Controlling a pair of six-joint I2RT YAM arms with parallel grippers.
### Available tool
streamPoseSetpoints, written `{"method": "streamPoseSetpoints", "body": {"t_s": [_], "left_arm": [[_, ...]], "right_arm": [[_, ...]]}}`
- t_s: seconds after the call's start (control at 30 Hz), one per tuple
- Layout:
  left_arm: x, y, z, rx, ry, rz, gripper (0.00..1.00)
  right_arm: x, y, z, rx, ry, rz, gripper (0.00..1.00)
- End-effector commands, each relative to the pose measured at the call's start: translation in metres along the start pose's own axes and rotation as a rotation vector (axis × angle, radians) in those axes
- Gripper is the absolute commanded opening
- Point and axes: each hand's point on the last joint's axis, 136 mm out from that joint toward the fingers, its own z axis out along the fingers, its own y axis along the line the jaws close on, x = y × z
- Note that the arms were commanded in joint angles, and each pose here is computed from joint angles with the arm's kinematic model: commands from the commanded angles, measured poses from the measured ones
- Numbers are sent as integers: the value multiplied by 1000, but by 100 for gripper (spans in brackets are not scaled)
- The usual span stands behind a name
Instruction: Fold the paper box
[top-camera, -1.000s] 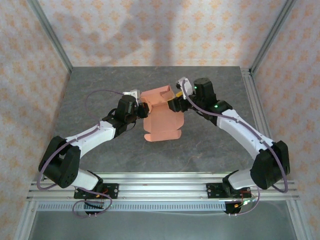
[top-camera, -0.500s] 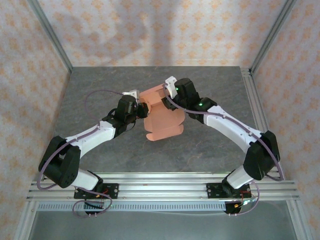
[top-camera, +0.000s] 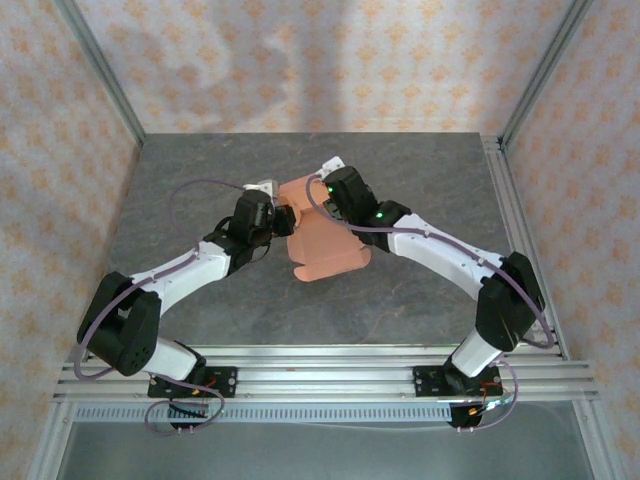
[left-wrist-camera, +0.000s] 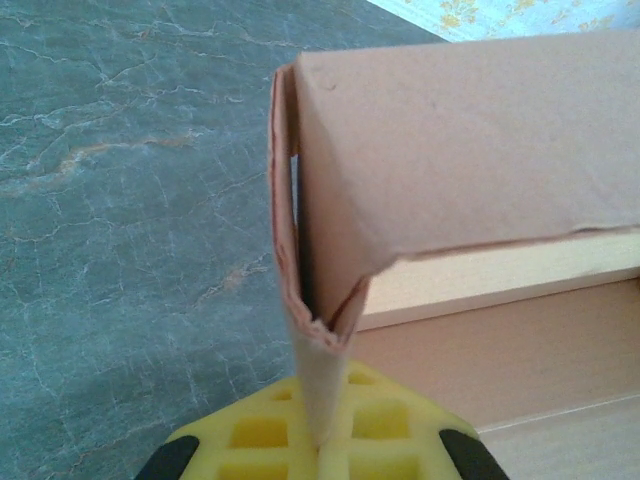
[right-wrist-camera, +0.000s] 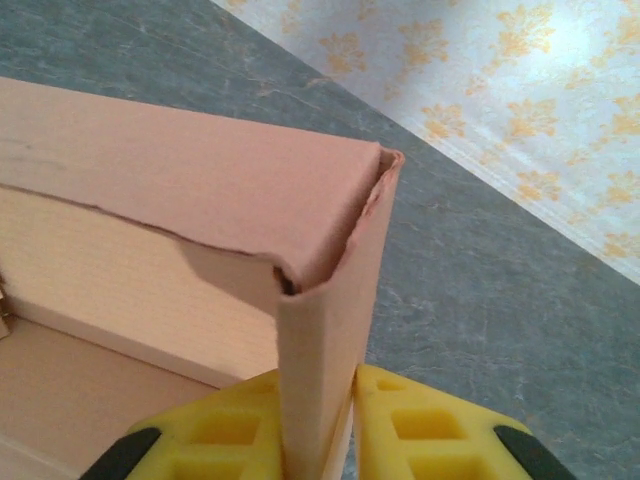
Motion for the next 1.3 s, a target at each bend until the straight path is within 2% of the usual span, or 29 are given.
{"method": "streamPoseSetpoints", "body": {"t_s": [0.0, 0.1, 0.17, 0.4, 0.47, 0.6, 0.77, 1.07, 1.27], "left_arm": [[-11, -16, -8, 61, -36, 28, 0], [-12, -17, -9, 64, -39, 26, 0], [-11, -17, -9, 64, -39, 26, 0], [-12, -16, -12, 64, -43, 29, 0], [-11, -16, -13, 65, -43, 28, 0], [-12, -17, -14, 70, -48, 25, 0], [-13, -19, -14, 76, -48, 16, 0], [-4, -20, -4, 97, -10, -16, 0], [-5, -27, 0, 111, 21, 6, 0]], "right_arm": [[-10, -4, -2, 68, -20, -15, 11], [-9, -3, -2, 76, -17, -24, 3], [-8, -3, 0, 76, -15, -25, 2], [-5, -1, 5, 86, 5, -53, 21], [-5, -1, 7, 91, 7, -58, 21], [-4, -2, 11, 112, 11, -73, 14], [-3, -8, 13, 198, 10, -109, 0], [-8, -28, 14, 475, -34, -115, 0], [-7, -33, 22, 590, -26, -123, 0]]}}
